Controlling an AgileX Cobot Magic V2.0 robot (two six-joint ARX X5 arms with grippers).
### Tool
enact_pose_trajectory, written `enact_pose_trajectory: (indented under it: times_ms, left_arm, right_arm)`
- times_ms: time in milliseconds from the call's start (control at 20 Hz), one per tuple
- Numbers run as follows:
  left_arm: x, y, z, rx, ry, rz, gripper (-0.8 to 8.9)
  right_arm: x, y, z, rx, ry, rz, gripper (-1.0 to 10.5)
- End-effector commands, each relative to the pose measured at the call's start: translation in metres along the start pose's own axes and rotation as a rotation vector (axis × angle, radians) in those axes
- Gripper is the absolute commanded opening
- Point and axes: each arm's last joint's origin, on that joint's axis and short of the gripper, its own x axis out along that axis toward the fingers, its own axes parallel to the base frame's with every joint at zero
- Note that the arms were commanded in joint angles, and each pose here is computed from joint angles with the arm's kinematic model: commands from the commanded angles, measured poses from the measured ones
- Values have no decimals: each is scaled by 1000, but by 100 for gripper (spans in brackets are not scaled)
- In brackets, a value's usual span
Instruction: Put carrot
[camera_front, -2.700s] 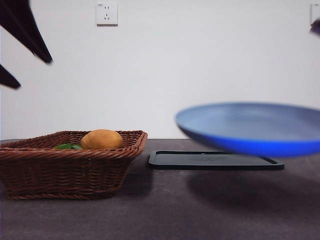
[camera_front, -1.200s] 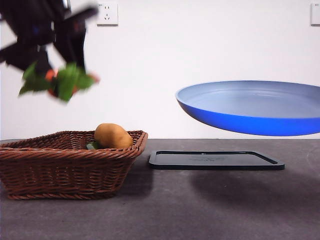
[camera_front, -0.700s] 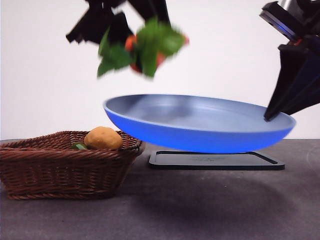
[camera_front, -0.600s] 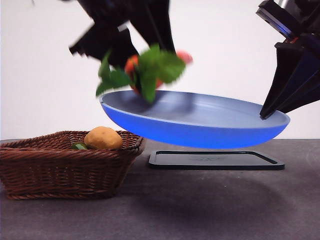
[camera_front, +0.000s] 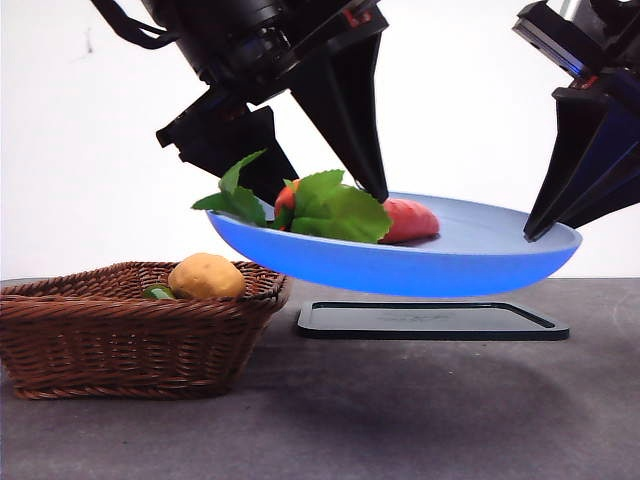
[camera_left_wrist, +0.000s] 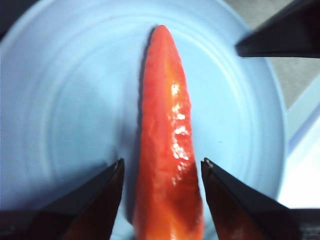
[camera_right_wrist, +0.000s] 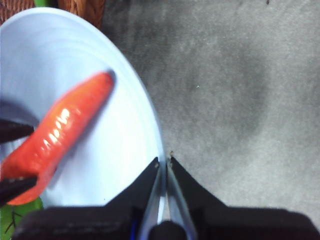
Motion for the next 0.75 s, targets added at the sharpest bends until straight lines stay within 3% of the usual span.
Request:
enact_pose_trajectory:
  times_ms: [50,300,500,750]
  left_arm:
    - [-12,-6,5,24,-44,-25,276]
    - [-72,-4,10,40,-165,-20,275]
    - [-126,3,4,54,-245,87,275]
    - [-166,12,-10,16,-354,187,272]
  right_arm:
    - [-3,2,5,30,-8,-18,3]
    - [-14,-6,34,52,28,-82,3]
    - [-16,-16,89,52,-14,-116,3]
    - [17,-44,160,92,-10,-149,3]
